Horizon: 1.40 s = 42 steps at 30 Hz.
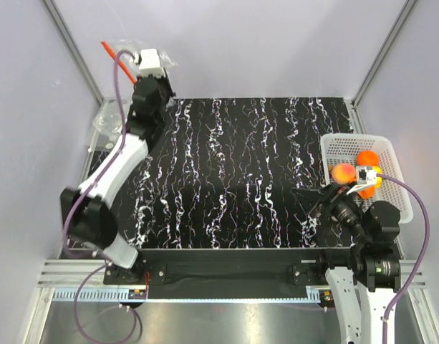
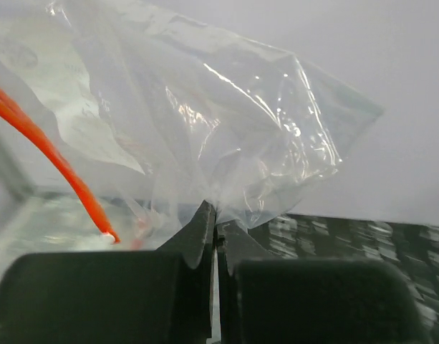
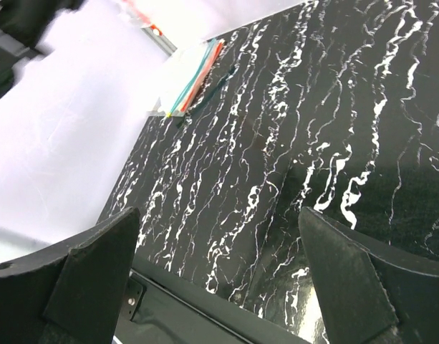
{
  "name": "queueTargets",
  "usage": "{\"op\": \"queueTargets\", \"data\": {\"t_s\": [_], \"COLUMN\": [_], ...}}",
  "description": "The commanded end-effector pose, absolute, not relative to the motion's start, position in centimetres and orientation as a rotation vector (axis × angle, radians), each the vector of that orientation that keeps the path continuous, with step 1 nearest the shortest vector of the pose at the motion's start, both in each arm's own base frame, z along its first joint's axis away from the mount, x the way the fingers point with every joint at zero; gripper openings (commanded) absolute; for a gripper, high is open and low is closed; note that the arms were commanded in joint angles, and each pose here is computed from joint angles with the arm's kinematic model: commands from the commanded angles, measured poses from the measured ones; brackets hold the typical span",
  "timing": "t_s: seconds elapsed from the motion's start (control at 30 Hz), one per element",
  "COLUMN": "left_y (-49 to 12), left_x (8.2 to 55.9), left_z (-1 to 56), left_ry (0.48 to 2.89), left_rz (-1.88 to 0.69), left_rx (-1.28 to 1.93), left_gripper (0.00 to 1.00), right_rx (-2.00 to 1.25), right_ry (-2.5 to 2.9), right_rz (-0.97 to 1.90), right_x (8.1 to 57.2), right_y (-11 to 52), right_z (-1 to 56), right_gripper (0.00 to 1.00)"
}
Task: Place the food in the zip-top bag and seal the zipper
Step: Pick up the zipper food storage bag at the corner of the board, then place the zipper food storage bag at the center of the board.
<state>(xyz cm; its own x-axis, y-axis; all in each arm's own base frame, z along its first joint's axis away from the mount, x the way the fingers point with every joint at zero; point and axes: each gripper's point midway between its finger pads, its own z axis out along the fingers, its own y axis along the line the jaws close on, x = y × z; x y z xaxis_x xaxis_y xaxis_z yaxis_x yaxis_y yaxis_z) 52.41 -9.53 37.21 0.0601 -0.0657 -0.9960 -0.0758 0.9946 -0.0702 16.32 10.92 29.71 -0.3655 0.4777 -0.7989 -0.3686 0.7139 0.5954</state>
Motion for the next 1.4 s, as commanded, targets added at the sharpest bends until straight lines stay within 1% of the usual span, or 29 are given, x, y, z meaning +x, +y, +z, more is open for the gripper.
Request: {"op": "queueTargets", "data": {"t_s": [0.0, 0.03, 0.1, 0.13, 0.2, 0.27, 0.3, 0.33, 0.37, 0.4, 0.43, 0.5, 0.63, 0.67, 0.77, 0.8, 0.87, 0.93, 0.97, 1.0, 1.03, 1.07, 1.1, 1.13, 1.17, 1.23, 1.27, 1.3, 1.37], "left_y": [-15.8, -16.4, -19.2, -20.0, -22.7, -24.0, -25.5, -25.8, -26.7, -27.6, -28.0, -29.3, -30.6, -30.7, -30.3, -30.1, -29.8, -29.4, -29.0, -28.7, -28.1, -27.3, -26.6, -25.9, -24.7, -22.6, -21.3, -20.1, -18.6], "left_x": [46.8, 44.3, 39.9, 38.6, 35.2, 31.7, 29.5, 27.8, 26.4, 24.6, 23.2, 20.4, 16.1, 15.2, 13.5, 13.0, 12.3, 12.0, 11.8, 12.0, 12.0, 11.7, 12.4, 12.5, 12.3, 13.5, 13.4, 14.1, 14.2], "left_z": [35.9, 37.9, 38.3, 38.6, 37.5, 38.2, 38.3, 36.7, 37.5, 37.1, 35.8, 36.0, 34.1, 32.5, 30.2, 27.7, 25.4, 23.3, 20.8, 19.9, 19.8, 18.0, 17.2, 17.9, 16.1, 16.3, 16.3, 16.4, 17.3], "left_ry": [1.588, 1.555, 1.560, 1.558, 1.601, 1.595, 1.597, 1.630, 1.585, 1.583, 1.605, 1.575, 1.592, 1.600, 1.639, 1.703, 1.778, 1.836, 1.961, 1.995, 1.978, 2.072, 2.097, 2.061, 2.152, 2.131, 2.178, 2.177, 2.200], "left_rz": [-0.367, -0.466, -0.645, -0.703, -0.834, -1.001, -1.117, -1.216, -1.312, -1.410, -1.502, -1.626, -1.788, -1.822, -1.902, -1.901, -1.878, -1.781, -1.714, -1.662, -1.609, -1.545, -1.465, -1.411, -1.323, -1.160, -1.080, -0.990, -0.902], "left_rx": [-0.104, -0.139, -0.104, -0.090, -0.016, -0.006, 0.060, 0.025, 0.045, 0.092, 0.074, 0.147, 0.220, 0.229, 0.227, 0.223, 0.251, 0.332, 0.316, 0.308, 0.343, 0.321, 0.279, 0.306, 0.277, 0.232, 0.214, 0.172, 0.145], "left_gripper": [0.00, 0.00, 0.00, 0.00, 0.00, 0.00, 0.00, 0.00, 0.00, 0.00, 0.00, 0.00, 0.00, 0.00, 0.00, 0.00, 0.00, 0.02, 0.11, 0.16, 0.20, 0.35, 0.39, 0.42, 0.54, 0.68, 0.80, 0.85, 0.86], "right_rx": [0.150, 0.172, 0.191, 0.201, 0.187, 0.178, 0.183, 0.192, 0.199, 0.198, 0.199, 0.207, 0.227, 0.231, 0.239, 0.243, 0.252, 0.254, 0.258, 0.256, 0.257, 0.257, 0.258, 0.257, 0.259, 0.259, 0.234, 0.230, 0.215], "right_ry": [1.743, 1.774, 1.816, 1.831, 1.855, 1.889, 1.893, 1.911, 1.913, 1.912, 1.906, 1.902, 1.915, 1.923, 1.948, 1.956, 1.963, 1.966, 1.967, 1.971, 1.968, 1.967, 1.975, 1.981, 1.989, 2.011, 2.024, 2.045, 2.067], "right_rz": [0.837, 0.830, 0.807, 0.800, 0.798, 0.787, 0.773, 0.764, 0.760, 0.761, 0.761, 0.766, 0.778, 0.783, 0.786, 0.784, 0.782, 0.791, 0.797, 0.808, 0.812, 0.817, 0.824, 0.826, 0.829, 0.845, 0.870, 0.882, 0.905], "right_x": [16.4, 16.5, 16.7, 16.8, 16.8, 17.0, 17.1, 17.2, 17.3, 17.4, 17.5, 17.8, 18.3, 18.4, 18.7, 18.9, 19.2, 19.4, 19.5, 19.6, 19.8, 19.9, 20.0, 20.1, 20.2, 20.4, 20.4, 20.7, 20.9], "right_y": [10.0, 9.9, 9.6, 9.5, 9.6, 9.6, 9.4, 9.2, 9.2, 9.2, 9.2, 9.2, 9.2, 9.3, 9.3, 9.3, 9.2, 9.3, 9.4, 9.5, 9.6, 9.6, 9.7, 9.7, 9.8, 10.0, 10.4, 10.6, 10.9], "right_z": [30.3, 29.7, 29.1, 28.9, 28.8, 28.3, 28.3, 28.1, 28.1, 28.1, 28.3, 28.3, 27.8, 27.6, 26.9, 26.6, 26.3, 26.3, 26.3, 26.2, 26.2, 26.2, 26.0, 25.8, 25.7, 25.0, 24.8, 24.2, 23.6], "right_gripper": [1.00, 1.00, 1.00, 1.00, 1.00, 1.00, 1.00, 1.00, 1.00, 1.00, 1.00, 1.00, 1.00, 1.00, 1.00, 1.00, 1.00, 1.00, 1.00, 1.00, 1.00, 1.00, 1.00, 1.00, 1.00, 1.00, 1.00, 1.00, 0.99]}}
